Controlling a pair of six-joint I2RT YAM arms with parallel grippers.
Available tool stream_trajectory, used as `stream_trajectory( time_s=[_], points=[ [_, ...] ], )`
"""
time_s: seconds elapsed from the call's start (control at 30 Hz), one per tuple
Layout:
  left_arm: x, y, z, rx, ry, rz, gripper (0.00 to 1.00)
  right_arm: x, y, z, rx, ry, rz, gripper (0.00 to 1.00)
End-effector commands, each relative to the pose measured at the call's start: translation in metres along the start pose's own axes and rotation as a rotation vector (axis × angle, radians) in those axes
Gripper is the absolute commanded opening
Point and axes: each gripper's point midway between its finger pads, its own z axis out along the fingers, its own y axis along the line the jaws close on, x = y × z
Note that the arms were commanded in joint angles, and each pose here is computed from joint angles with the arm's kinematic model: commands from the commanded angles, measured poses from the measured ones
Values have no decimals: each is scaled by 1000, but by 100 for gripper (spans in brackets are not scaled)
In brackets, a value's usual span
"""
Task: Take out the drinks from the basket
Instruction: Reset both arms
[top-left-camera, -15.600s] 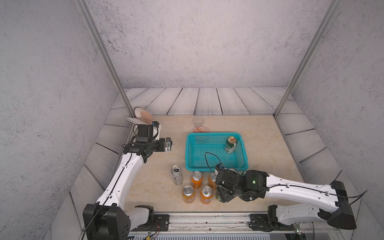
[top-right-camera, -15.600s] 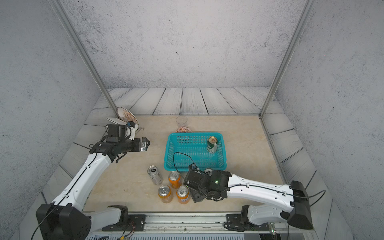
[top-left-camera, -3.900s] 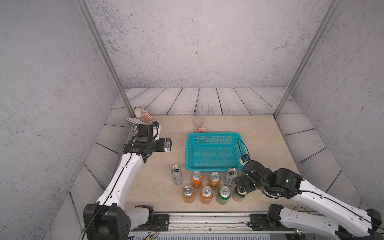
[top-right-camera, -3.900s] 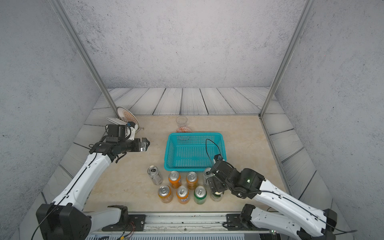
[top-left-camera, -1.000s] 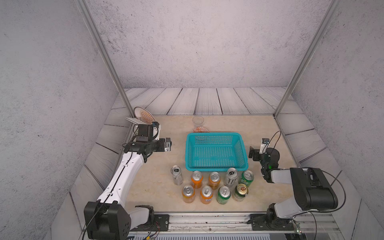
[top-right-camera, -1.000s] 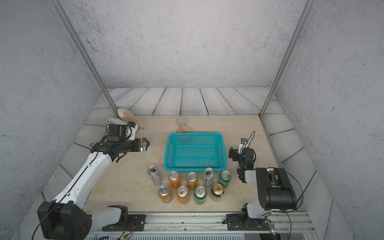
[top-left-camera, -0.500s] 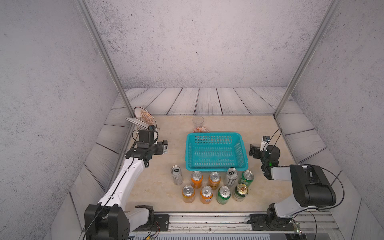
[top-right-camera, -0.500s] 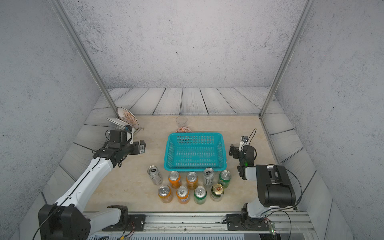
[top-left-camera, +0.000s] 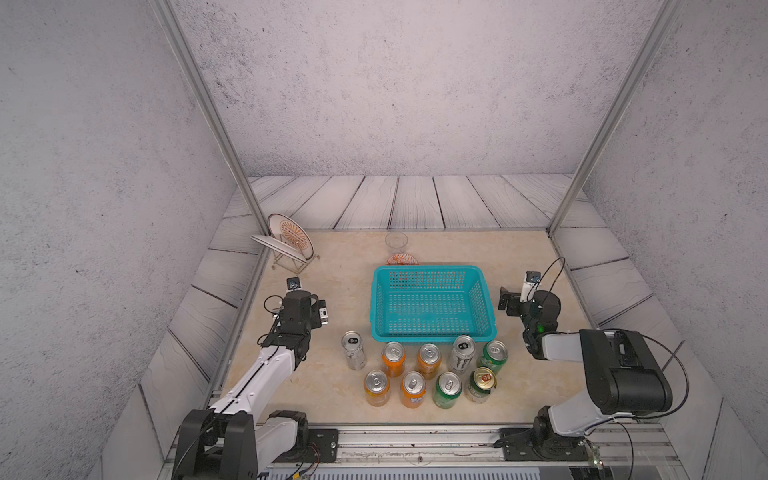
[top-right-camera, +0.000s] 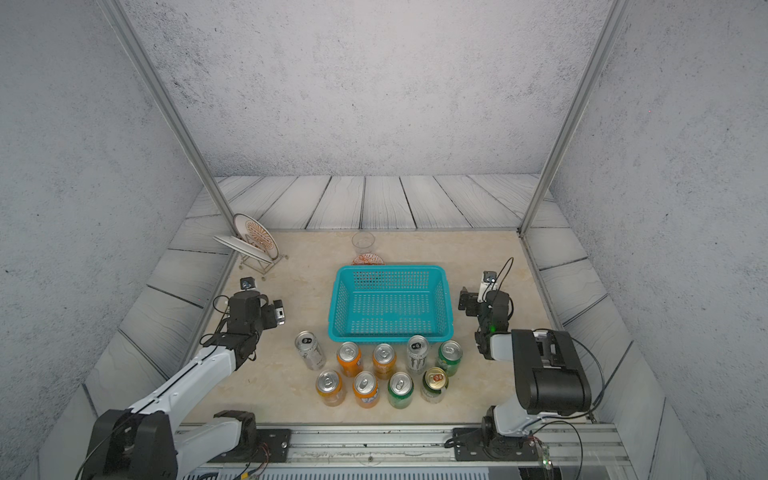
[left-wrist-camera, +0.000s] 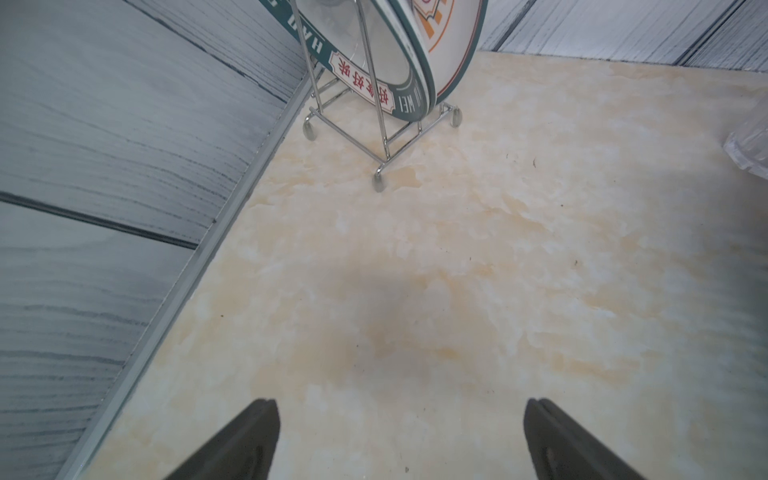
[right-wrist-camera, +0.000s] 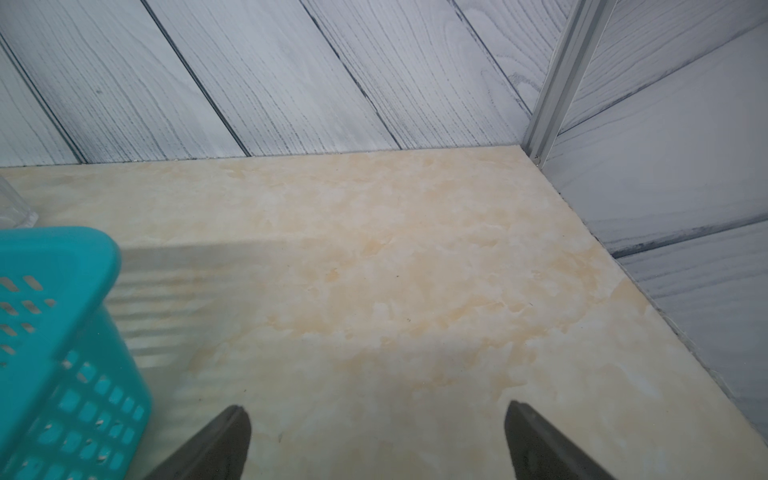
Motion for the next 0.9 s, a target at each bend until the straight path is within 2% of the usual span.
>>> stream_trajectory(
  time_s=[0.0, 0.23, 0.63, 0.87],
  points=[
    [-20, 3, 6, -21, -86, -2, 99, 6, 0, 1, -6, 8, 12, 100],
    [-1, -3, 25, 5, -79, 22, 99, 5, 0, 1, -6, 7, 12, 100],
    [-20, -22, 35, 84, -168, 68, 99, 6, 0, 2, -7, 9, 7, 99],
    [-21, -28, 34, 118, -184, 102, 99, 5, 0, 2, -7, 8, 7, 100]
  ],
)
